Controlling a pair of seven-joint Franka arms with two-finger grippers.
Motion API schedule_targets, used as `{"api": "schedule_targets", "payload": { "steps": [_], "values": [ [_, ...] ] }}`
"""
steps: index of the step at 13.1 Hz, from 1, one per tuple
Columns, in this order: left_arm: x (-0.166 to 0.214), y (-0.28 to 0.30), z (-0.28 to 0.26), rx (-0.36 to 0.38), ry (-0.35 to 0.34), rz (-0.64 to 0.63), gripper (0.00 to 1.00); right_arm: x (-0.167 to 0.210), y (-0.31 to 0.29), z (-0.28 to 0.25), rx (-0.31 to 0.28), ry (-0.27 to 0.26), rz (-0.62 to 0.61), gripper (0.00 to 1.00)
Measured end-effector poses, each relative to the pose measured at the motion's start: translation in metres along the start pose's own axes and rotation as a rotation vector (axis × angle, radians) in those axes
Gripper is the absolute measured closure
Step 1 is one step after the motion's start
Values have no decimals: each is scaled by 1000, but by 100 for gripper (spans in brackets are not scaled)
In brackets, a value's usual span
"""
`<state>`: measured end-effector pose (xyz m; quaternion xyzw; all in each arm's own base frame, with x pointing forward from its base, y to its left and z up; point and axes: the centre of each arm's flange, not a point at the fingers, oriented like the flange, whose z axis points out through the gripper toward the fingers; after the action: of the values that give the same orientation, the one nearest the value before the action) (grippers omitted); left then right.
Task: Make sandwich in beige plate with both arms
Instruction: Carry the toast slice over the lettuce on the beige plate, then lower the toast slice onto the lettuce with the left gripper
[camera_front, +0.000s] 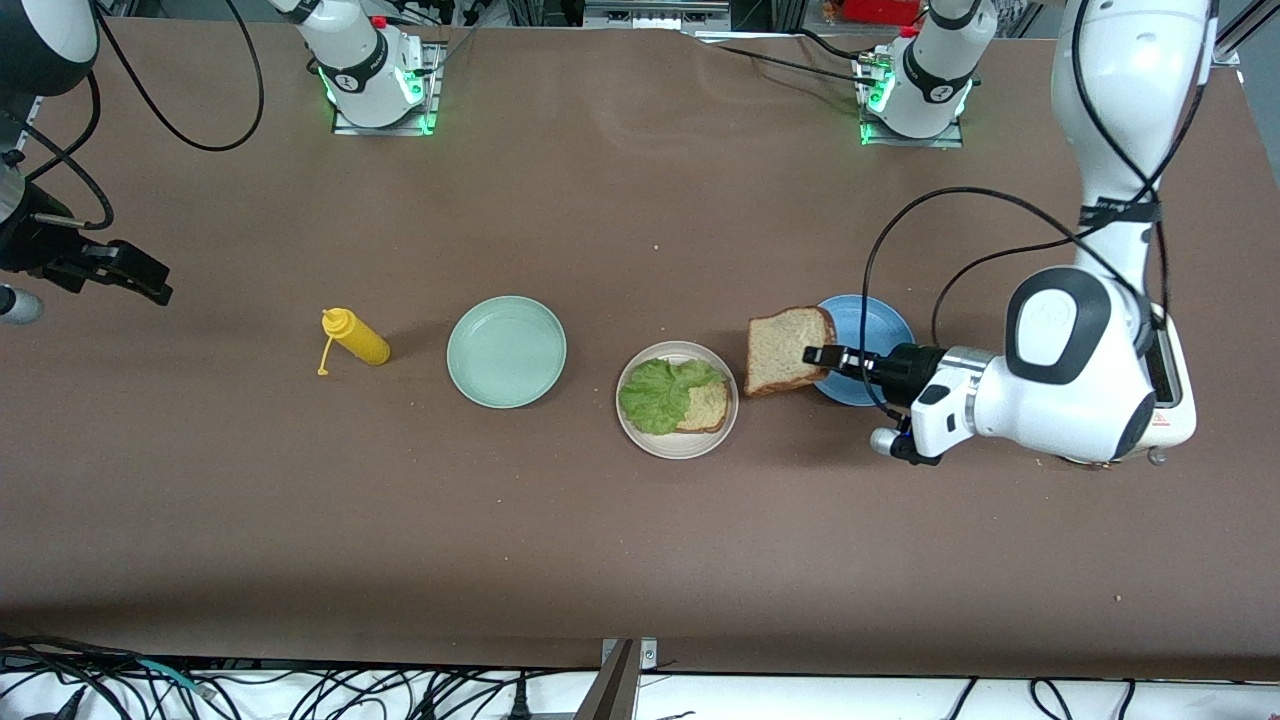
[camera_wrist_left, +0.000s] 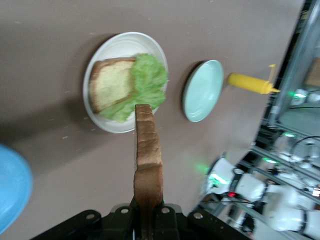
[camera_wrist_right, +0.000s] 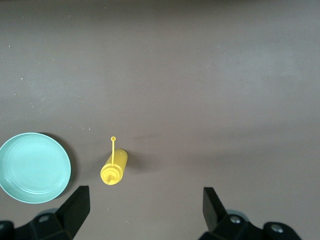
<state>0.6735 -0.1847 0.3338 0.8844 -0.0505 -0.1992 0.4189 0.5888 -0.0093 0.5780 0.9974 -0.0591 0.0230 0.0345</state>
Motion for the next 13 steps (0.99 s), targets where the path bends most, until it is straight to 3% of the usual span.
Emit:
{"api": "schedule_targets", "payload": {
  "steps": [2, 6, 13],
  "values": [
    [18, -9, 30, -77, -10, 55, 91, 0, 0, 0, 0, 0, 0, 0],
    [40, -3, 88, -152, 2, 129, 91, 0, 0, 0, 0, 0, 1, 0],
    [50, -33, 131, -162, -41, 139, 91, 0, 0, 0, 0, 0, 1, 0]
  ]
}}
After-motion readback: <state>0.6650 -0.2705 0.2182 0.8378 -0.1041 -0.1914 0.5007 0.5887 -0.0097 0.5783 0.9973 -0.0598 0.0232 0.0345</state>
